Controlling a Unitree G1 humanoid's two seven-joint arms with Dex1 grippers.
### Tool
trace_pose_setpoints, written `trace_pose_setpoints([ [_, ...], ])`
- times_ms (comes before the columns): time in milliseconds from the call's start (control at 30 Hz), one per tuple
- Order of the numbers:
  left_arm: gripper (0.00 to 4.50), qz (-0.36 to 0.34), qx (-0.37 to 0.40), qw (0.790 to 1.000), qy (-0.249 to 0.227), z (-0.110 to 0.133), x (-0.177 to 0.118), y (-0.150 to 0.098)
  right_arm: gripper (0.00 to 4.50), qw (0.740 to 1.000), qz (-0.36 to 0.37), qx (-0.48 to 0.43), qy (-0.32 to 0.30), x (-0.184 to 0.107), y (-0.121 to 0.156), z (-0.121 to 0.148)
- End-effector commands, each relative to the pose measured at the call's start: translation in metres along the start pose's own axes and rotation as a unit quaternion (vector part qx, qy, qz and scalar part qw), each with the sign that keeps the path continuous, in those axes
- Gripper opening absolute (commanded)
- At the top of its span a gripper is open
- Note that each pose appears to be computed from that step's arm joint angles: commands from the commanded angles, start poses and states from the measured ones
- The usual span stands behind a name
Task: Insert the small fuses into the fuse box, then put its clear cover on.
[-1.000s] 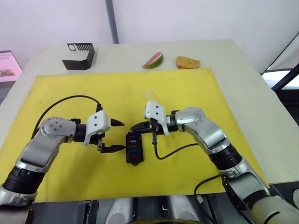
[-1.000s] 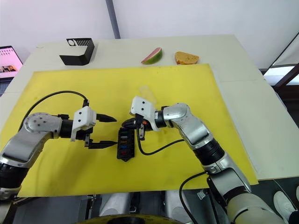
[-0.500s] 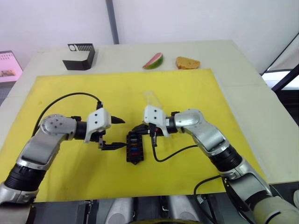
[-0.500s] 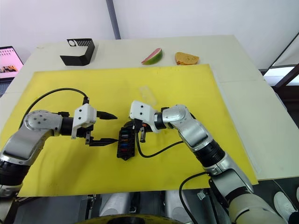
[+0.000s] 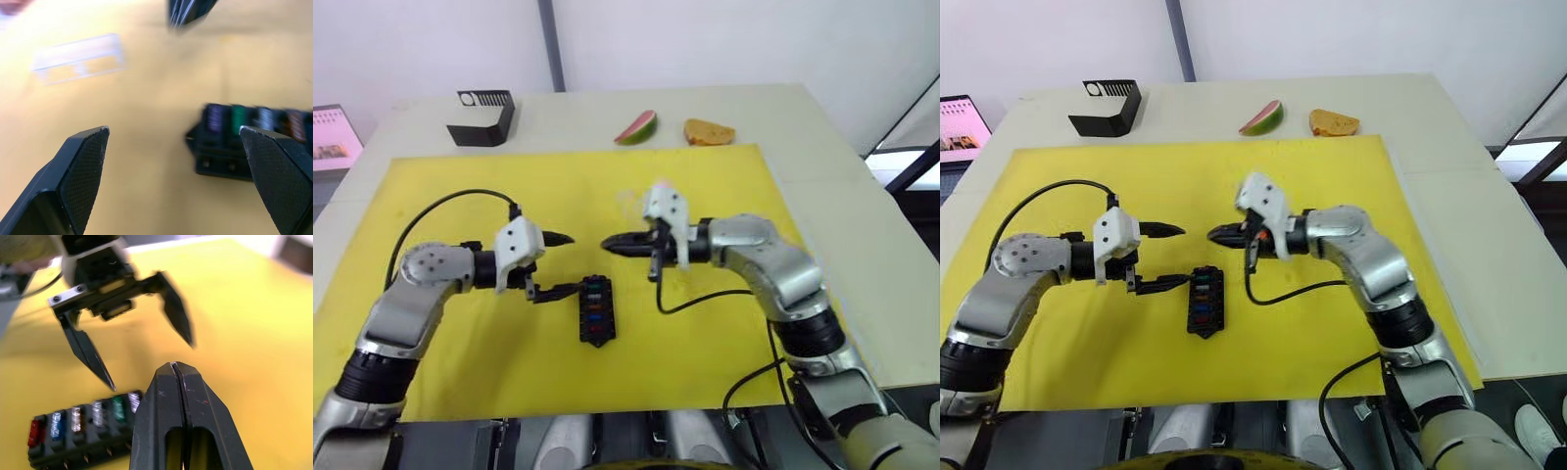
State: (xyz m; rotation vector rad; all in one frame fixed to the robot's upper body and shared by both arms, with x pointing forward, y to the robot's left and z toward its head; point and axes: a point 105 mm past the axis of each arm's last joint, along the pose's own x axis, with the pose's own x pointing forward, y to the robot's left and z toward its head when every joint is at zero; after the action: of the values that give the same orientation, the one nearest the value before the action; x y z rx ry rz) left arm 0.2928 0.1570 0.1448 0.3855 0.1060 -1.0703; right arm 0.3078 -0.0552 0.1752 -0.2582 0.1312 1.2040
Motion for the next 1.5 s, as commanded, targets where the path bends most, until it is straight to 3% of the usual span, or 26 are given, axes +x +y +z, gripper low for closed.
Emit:
trace_pose_setpoints([
  [33, 4.5, 0.085, -0.069, 0.993, -0.041, 0.008, -0.029, 0.014, 0.76, 0.995, -0.096, 0.023, 0.005, -0.043, -0.019, -0.008],
  [100, 4.5, 0.125, -0.106, 0.985, -0.046, 0.003, -0.046, 0.015, 1.7, 0.988, -0.147, 0.031, 0.021, -0.07, -0.026, -0.018],
  [267, 4.5, 0.23, -0.105, 0.968, -0.01, -0.02, -0.083, 0.017, 4.34, 0.967, -0.243, 0.046, 0.061, -0.117, -0.034, -0.039],
  [367, 4.5, 0.245, -0.118, 0.962, -0.014, -0.021, -0.087, 0.012, 4.34, 0.956, -0.279, 0.064, 0.063, -0.128, -0.038, -0.042],
  [467, 4.5, 0.24, -0.12, 0.963, -0.027, -0.014, -0.079, 0.008, 4.34, 0.953, -0.289, 0.075, 0.051, -0.116, -0.041, -0.041],
  [733, 4.5, 0.258, -0.111, 0.957, -0.07, 0.009, -0.037, 0.009, 4.34, 0.957, -0.271, 0.099, 0.019, -0.026, -0.055, -0.031],
  [933, 4.5, 0.273, -0.122, 0.95, -0.09, 0.018, -0.027, 0.004, 4.34, 0.954, -0.286, 0.084, 0.015, 0.022, -0.068, -0.015],
  [1167, 4.5, 0.292, -0.116, 0.946, -0.076, 0.016, -0.028, 0.005, 4.34, 0.952, -0.293, 0.077, 0.034, 0.052, -0.078, -0.017],
  [1500, 4.5, 0.288, -0.105, 0.948, -0.089, 0.025, -0.024, 0.001, 4.34, 0.94, -0.319, 0.118, 0.041, 0.067, -0.082, -0.018],
])
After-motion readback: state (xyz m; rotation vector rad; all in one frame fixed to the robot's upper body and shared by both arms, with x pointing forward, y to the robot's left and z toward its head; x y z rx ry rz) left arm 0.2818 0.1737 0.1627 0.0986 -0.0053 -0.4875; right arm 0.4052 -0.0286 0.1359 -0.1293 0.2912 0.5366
